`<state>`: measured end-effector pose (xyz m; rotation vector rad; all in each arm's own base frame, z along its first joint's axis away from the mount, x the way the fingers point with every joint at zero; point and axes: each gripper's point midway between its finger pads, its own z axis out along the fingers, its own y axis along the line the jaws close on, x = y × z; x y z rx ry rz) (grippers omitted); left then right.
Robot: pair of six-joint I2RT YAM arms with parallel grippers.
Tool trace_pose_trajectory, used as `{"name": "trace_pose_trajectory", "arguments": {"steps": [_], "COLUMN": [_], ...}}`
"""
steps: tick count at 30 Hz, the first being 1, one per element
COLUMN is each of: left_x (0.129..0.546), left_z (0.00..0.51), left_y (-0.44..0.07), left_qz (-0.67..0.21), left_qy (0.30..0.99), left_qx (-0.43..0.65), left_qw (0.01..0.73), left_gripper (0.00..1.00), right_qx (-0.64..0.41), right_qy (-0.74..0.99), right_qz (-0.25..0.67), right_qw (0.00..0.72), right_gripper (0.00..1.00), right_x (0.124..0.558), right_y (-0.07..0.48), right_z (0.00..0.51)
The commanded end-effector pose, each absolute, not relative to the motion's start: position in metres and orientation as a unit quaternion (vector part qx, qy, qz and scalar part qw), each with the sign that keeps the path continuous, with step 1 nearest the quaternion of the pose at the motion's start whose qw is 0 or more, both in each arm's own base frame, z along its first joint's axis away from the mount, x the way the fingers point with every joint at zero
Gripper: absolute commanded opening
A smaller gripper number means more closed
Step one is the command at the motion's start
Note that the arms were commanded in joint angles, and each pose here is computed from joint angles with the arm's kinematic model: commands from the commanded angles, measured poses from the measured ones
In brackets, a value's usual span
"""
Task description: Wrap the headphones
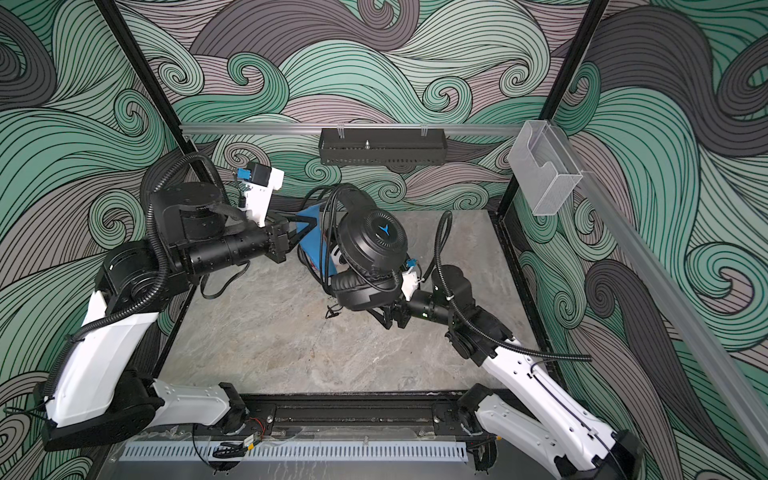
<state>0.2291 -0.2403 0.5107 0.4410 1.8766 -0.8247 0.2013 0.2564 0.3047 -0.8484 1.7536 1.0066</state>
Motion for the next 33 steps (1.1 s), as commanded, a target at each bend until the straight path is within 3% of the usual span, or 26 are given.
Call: {"name": "trace_pose_trajectory", "arguments": {"steps": [1, 10, 13, 18, 21, 33], "left_x": [0.217, 0.215, 0.215, 0.214, 0.214, 0.213], "left_z": [0.551, 0.555, 0.557, 0.559, 0.561, 0.564], "left_y": [-0.238, -0.24, -0.242, -0.241, -0.24, -0.24], "left_qz": [-0.395, -0.408, -0.413, -0.416, -0.416, -0.424], "left_qy": [0.735, 0.729, 0.726, 0.724, 0.722, 0.717], "left_qx": [0.166, 0.165, 0.164, 0.163, 0.162, 0.159], "left_qw": [0.526, 0.524, 0.524, 0.526, 0.528, 0.53], "left_gripper": [0.0, 0.0, 0.0, 0.0, 0.0, 0.0], "right_qx": [-0.336, -0.292, -0.304, -0.319, -0.322, -0.31], "right_qy": [0.697, 0.727, 0.717, 0.706, 0.705, 0.717], "right_qz": [0.431, 0.406, 0.412, 0.428, 0.432, 0.413], "right_qw": [0.463, 0.471, 0.473, 0.465, 0.461, 0.467], "right_gripper": [0.89, 0.93, 0.8, 0.51, 0.43, 0.49], "right_x": [0.206, 0.252, 0.26, 0.266, 0.267, 0.271], "right_y": [0.263, 0.269, 0.277, 0.291, 0.293, 0.289], "right_z": [0.314, 0.29, 0.288, 0.288, 0.287, 0.283]}}
